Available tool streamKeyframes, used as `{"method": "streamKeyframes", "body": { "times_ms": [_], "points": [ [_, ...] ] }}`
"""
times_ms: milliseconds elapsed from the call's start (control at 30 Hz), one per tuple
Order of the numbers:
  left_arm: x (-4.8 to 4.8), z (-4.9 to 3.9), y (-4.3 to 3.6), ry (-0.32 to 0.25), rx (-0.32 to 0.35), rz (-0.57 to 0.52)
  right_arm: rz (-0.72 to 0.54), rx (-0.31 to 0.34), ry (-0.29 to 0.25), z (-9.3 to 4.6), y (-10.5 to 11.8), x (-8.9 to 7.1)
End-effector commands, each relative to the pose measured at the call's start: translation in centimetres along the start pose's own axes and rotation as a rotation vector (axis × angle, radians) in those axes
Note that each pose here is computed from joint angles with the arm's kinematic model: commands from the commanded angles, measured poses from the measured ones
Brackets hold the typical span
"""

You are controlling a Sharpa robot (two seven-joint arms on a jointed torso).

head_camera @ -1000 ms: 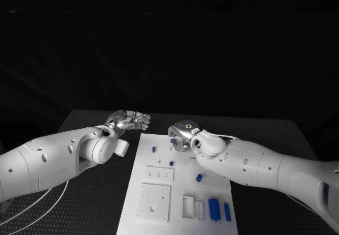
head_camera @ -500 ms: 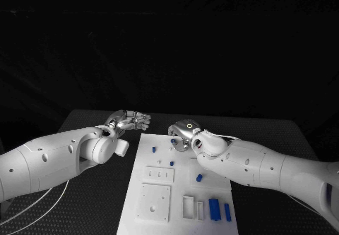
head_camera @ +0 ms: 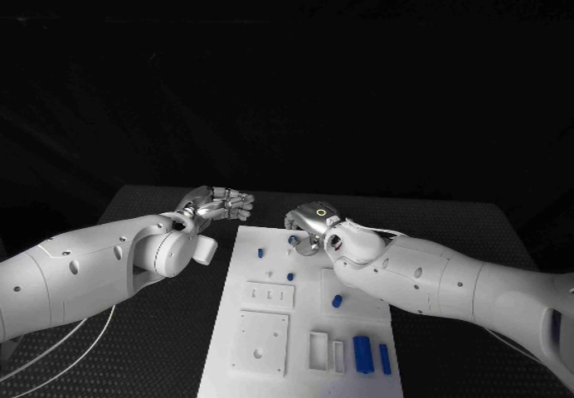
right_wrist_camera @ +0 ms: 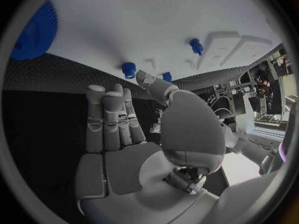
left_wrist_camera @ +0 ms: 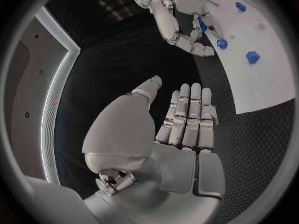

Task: Assemble the parts on the task board

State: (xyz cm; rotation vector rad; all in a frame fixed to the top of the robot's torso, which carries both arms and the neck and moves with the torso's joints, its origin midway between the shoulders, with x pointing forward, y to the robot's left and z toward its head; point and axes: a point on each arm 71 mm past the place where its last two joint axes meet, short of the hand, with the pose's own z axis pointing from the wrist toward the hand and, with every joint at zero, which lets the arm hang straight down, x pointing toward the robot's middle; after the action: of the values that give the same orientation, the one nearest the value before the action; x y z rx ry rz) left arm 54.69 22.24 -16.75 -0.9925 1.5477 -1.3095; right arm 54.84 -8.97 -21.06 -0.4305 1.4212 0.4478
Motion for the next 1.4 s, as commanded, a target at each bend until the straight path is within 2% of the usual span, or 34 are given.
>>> {"method": "streamKeyframes", "body": {
  "times_ms": [33, 367, 533, 667, 800, 900, 1067, 1133, 1233, 1300, 1400],
  "points": [
    [0.08, 0.06, -0.23, 0.015, 0.008, 0.002, -0.001, 0.005, -0.011, 0.0, -0.1, -0.1],
    [0.02, 0.07, -0.21, 0.015, 0.008, 0.005, 0.002, 0.012, -0.02, 0.0, -0.3, -0.2],
    [-0.04, 0.02, -0.21, 0.015, 0.009, 0.004, 0.033, 0.018, -0.016, -0.7, -0.8, -0.6],
    [-0.52, -0.18, -0.18, 0.008, 0.012, 0.005, 0.107, 0.022, -0.028, -1.5, -1.9, -1.9],
    [-0.99, -0.38, -0.19, 0.001, 0.014, 0.006, 0.142, -0.007, -0.058, -2.7, -3.1, -4.2],
    [-1.24, -0.43, -0.31, -0.006, 0.016, 0.011, 0.167, 0.007, -0.055, -3.4, -4.5, -5.7],
    [-1.57, -0.52, -0.31, -0.013, 0.017, 0.015, 0.194, 0.074, -0.002, -4.7, -7.6, -6.8],
    [-1.61, -0.54, -0.3, -0.014, 0.016, 0.015, 0.194, 0.1, 0.025, -5.1, -8.6, -6.6],
    [-1.64, -0.58, -0.29, -0.014, 0.015, 0.015, 0.21, 0.143, 0.094, -5.3, -10.3, -5.9],
    [-1.61, -0.57, -0.28, -0.012, 0.015, 0.015, 0.196, 0.152, 0.132, -5.2, -10.9, -5.5],
    [-1.56, -0.51, -0.26, -0.008, 0.015, 0.015, 0.166, 0.149, 0.156, -4.9, -11.0, -5.1]
  ]
}}
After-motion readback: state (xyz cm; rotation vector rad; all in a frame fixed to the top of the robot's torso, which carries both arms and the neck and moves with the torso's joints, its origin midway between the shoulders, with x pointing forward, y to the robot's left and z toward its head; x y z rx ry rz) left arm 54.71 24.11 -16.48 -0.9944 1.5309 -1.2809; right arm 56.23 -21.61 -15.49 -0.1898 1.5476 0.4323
